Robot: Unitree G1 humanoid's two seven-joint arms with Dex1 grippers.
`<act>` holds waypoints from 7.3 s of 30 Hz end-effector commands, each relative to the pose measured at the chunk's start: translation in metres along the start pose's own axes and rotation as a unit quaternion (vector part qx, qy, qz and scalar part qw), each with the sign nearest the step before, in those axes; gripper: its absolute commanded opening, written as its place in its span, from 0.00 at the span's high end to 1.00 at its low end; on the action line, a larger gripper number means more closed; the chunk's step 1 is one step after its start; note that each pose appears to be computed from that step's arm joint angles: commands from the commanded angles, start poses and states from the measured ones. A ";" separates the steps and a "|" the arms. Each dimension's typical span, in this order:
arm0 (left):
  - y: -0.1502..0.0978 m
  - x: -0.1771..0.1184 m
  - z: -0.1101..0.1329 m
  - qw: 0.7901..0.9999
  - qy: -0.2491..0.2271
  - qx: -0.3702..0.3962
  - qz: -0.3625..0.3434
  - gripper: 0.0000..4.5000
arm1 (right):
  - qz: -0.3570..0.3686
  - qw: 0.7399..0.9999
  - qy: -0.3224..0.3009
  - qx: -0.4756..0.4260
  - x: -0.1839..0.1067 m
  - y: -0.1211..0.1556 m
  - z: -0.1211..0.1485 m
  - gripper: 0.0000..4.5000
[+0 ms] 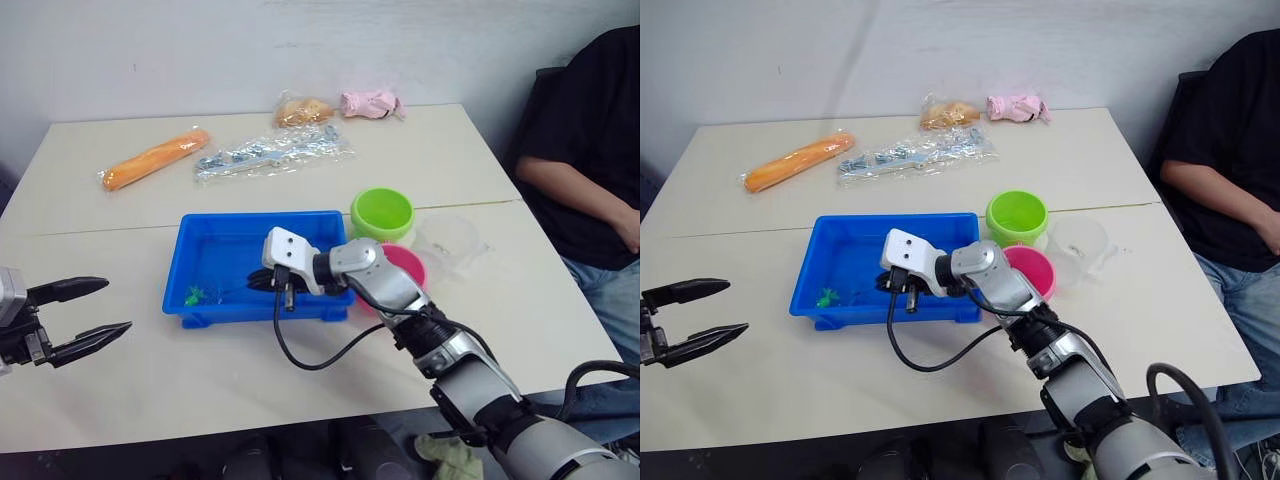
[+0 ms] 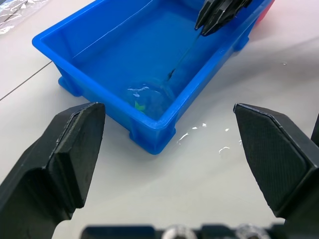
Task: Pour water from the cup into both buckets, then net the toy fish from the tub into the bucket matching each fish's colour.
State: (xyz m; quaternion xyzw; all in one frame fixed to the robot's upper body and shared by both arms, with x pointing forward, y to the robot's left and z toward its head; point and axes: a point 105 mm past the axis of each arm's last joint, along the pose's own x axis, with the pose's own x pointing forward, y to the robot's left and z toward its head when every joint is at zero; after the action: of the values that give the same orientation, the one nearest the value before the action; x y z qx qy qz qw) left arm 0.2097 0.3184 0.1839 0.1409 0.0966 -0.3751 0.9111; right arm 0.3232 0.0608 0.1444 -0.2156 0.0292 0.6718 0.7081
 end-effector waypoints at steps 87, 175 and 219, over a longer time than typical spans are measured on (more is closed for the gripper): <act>-0.024 0.151 0.062 0.965 -0.231 0.027 -0.121 0.01 | -0.313 0.767 0.250 -0.501 -0.311 -0.022 -0.025 1.00; -0.052 0.062 0.088 0.959 -0.183 0.067 -0.205 0.01 | -0.106 0.979 -0.147 -0.097 -0.203 0.033 0.036 1.00; -0.087 0.038 0.019 0.976 -0.062 0.031 -0.209 0.00 | 0.003 0.994 -0.109 -0.025 -0.061 0.101 -0.089 0.39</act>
State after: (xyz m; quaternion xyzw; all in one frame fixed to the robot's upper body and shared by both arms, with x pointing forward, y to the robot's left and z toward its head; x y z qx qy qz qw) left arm 0.1760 0.2262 0.1680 0.1103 0.0657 -0.5704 0.8113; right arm 0.2412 -0.0226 0.0428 -0.1600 -0.0361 0.6961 0.6990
